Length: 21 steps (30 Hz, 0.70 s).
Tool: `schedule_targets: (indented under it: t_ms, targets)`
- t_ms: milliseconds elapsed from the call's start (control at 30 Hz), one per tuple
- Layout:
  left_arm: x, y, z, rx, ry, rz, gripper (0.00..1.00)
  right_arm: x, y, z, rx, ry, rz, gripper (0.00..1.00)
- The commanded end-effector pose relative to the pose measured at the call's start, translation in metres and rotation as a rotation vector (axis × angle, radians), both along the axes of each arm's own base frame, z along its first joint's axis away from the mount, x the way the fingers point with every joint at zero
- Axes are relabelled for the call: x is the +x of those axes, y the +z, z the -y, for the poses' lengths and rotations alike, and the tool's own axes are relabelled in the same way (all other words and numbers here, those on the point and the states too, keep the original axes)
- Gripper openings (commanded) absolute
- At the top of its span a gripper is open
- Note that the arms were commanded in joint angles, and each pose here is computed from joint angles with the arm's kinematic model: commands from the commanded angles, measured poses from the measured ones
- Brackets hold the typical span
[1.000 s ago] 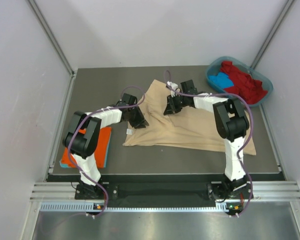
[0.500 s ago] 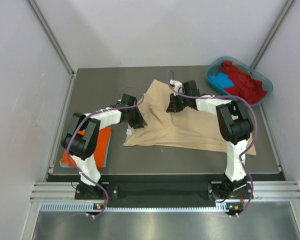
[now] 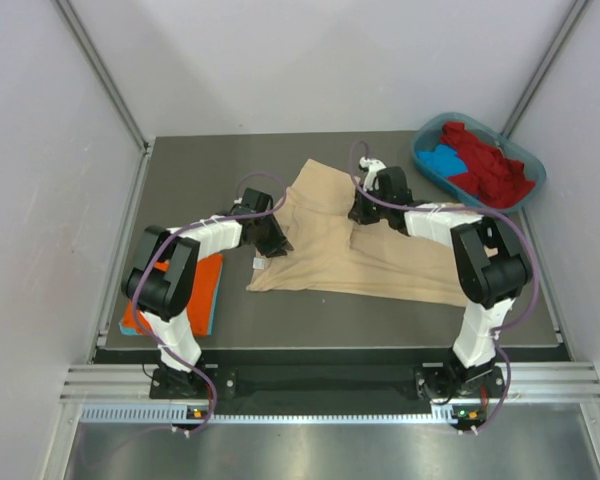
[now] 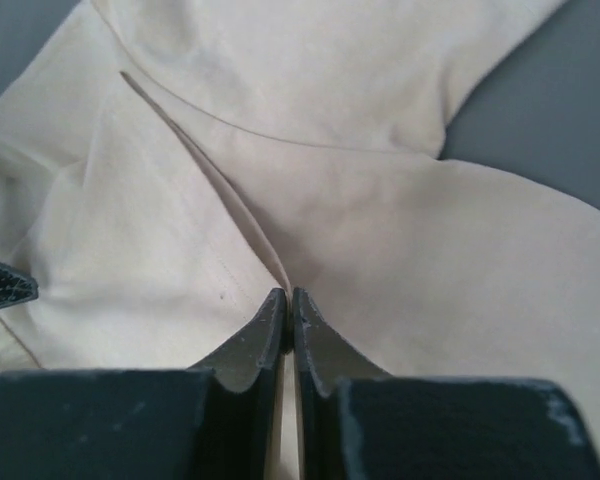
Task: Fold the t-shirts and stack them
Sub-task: Fold the tshirt
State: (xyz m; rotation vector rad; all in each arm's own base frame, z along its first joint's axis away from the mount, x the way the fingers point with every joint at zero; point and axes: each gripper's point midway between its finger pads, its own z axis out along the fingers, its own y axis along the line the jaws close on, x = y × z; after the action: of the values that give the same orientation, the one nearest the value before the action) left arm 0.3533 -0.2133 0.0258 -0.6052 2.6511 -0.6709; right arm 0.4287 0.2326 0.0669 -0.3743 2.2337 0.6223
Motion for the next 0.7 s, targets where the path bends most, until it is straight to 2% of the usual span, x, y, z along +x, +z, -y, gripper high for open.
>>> schedule_targets:
  t_ms: [0,67,100,167,200,233,267,300,333,367,433,467,533,667]
  targets:
    - [-0.025,-0.033,-0.034,0.165,0.042,-0.098,0.33,0.015,0.012,0.008,0.001,-0.101,0.050,0.07]
    - [-0.025,-0.029,-0.033,0.165,0.042,-0.093,0.33,0.015,0.008,0.008,-0.003,-0.111,0.029,0.13]
    - [-0.021,-0.023,-0.031,0.158,0.041,-0.081,0.34,0.016,0.010,0.010,-0.009,-0.122,0.019,0.19]
    - [-0.013,-0.009,-0.027,0.149,0.033,-0.055,0.36,0.022,0.025,0.011,0.002,-0.152,0.021,0.25]
    - [-0.008,-0.001,-0.026,0.147,0.029,-0.040,0.36,0.016,0.022,0.019,-0.033,-0.189,-0.025,0.29]
    - [-0.008,0.004,-0.028,0.159,0.024,-0.046,0.38,0.013,0.027,0.023,-0.028,-0.233,-0.054,0.30]
    - [0.005,0.022,-0.025,0.158,0.019,0.005,0.38,0.012,0.047,0.026,-0.015,-0.266,-0.045,0.30]
    - [0.011,0.030,-0.028,0.176,0.025,0.028,0.38,0.001,0.044,0.039,-0.053,-0.328,-0.095,0.32]
    - [0.014,0.038,-0.028,0.182,0.020,0.048,0.39,-0.006,0.061,0.047,-0.021,-0.402,-0.110,0.32]
    - [0.020,0.054,-0.027,0.182,0.006,0.087,0.40,-0.022,0.052,0.069,-0.090,-0.491,-0.163,0.34]
    - [0.022,0.069,-0.023,0.171,-0.018,0.123,0.40,-0.041,0.064,0.093,-0.086,-0.622,-0.199,0.36]
    - [0.023,0.074,-0.019,0.167,-0.042,0.145,0.40,-0.057,0.054,0.117,-0.133,-0.697,-0.249,0.37]
    - [0.017,0.078,-0.010,0.154,-0.094,0.165,0.40,-0.070,0.065,0.139,-0.080,-0.772,-0.253,0.41]
    - [0.021,0.065,0.003,0.107,-0.147,0.175,0.40,-0.096,0.058,0.231,-0.044,-1.058,-0.324,0.42]
